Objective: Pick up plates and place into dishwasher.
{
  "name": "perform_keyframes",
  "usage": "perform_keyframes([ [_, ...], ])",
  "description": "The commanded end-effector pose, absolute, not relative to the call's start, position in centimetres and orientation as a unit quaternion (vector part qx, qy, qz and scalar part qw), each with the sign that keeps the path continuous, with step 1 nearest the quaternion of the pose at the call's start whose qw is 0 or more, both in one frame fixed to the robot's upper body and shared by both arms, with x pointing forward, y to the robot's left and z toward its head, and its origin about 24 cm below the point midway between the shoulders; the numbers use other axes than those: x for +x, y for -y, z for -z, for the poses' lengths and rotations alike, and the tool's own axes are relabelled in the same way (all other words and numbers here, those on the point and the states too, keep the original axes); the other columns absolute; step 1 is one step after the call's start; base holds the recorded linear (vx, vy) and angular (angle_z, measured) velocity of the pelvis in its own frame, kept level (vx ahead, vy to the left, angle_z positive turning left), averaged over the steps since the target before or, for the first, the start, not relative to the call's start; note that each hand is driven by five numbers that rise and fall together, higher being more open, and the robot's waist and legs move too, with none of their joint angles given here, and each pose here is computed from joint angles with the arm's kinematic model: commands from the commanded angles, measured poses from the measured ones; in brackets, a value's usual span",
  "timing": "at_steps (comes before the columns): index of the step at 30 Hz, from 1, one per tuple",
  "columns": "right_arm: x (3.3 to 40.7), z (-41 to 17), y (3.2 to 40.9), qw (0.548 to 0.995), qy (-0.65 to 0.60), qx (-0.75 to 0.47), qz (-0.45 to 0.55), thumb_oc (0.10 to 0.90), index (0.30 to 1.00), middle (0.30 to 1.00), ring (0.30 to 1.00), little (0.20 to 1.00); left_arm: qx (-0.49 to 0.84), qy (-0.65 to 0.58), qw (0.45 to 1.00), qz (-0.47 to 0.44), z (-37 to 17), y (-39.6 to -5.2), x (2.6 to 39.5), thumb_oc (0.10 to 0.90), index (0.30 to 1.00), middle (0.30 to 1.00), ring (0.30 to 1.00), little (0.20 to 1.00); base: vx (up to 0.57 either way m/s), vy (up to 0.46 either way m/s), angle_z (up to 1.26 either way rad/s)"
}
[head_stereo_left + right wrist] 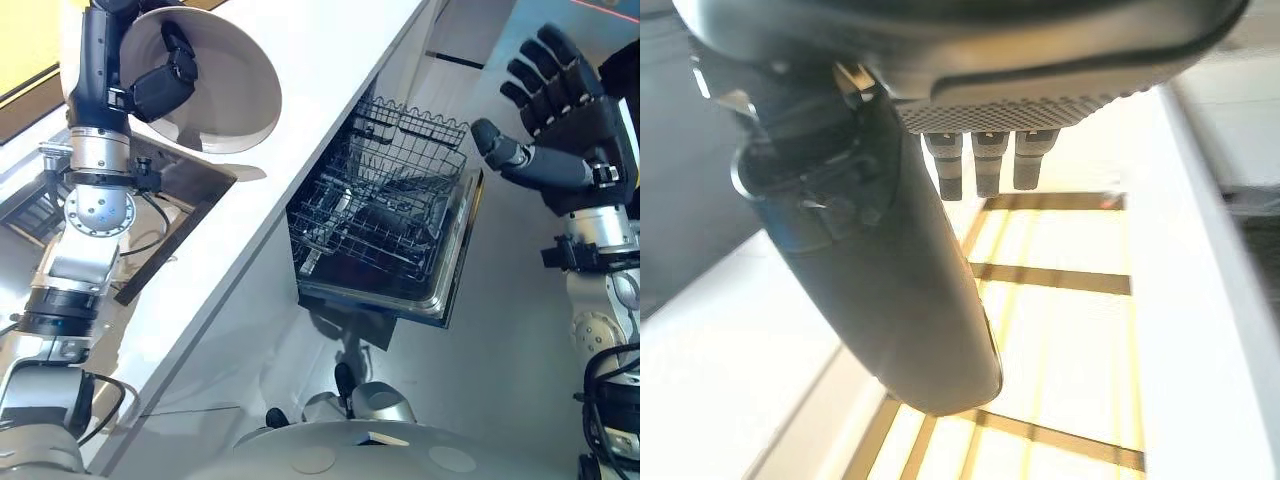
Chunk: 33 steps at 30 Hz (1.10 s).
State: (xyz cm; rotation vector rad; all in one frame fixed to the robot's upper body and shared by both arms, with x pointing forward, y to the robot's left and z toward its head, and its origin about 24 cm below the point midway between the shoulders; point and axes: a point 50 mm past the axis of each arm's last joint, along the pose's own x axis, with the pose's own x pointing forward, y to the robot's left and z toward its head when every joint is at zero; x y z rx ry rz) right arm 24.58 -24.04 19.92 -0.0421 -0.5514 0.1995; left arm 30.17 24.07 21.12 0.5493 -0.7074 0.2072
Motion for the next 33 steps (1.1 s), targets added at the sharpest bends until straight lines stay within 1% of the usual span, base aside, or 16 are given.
perform_keyframes([
  [1, 24.6, -25.7, 19.8, 0.903, 0.376, -0.08, -0.194, 0.8, 0.9, 0.9, 0.9, 0.9, 0.239, 0.47, 0.845, -0.091, -26.4, -21.5, 29.3, 0.1, 0.3, 0.3, 0.3, 0.2, -0.02, -0.05, 0.0],
  [10, 26.9, -25.4, 16.3, 0.909, 0.353, -0.046, -0.217, 0.8, 0.9, 0.9, 0.9, 0.9, 0.234, 0.479, 0.846, -0.003, -25.9, -17.1, 29.7, 0.1, 0.3, 0.3, 0.3, 0.2, -0.01, -0.039, 0.09],
  [19, 27.7, -25.2, 14.1, 0.911, 0.342, -0.018, -0.231, 0.8, 0.9, 0.9, 0.9, 0.9, 0.216, 0.478, 0.851, 0.039, -25.9, -15.2, 30.0, 0.1, 0.3, 0.3, 0.3, 0.2, 0.0, -0.011, 0.03],
  [28, 29.3, -23.1, 12.5, 0.936, 0.258, 0.018, -0.239, 0.8, 0.9, 0.9, 0.9, 0.9, 0.209, 0.488, 0.841, 0.099, -25.8, -12.8, 29.3, 0.1, 0.3, 0.3, 0.3, 0.2, 0.0, -0.005, 0.03],
  [33, 29.7, -22.5, 11.6, 0.941, 0.235, 0.032, -0.242, 0.8, 0.9, 0.9, 0.9, 0.9, 0.208, 0.495, 0.836, 0.116, -26.0, -11.8, 29.0, 0.1, 0.3, 0.3, 0.3, 0.2, 0.0, 0.0, 0.0],
])
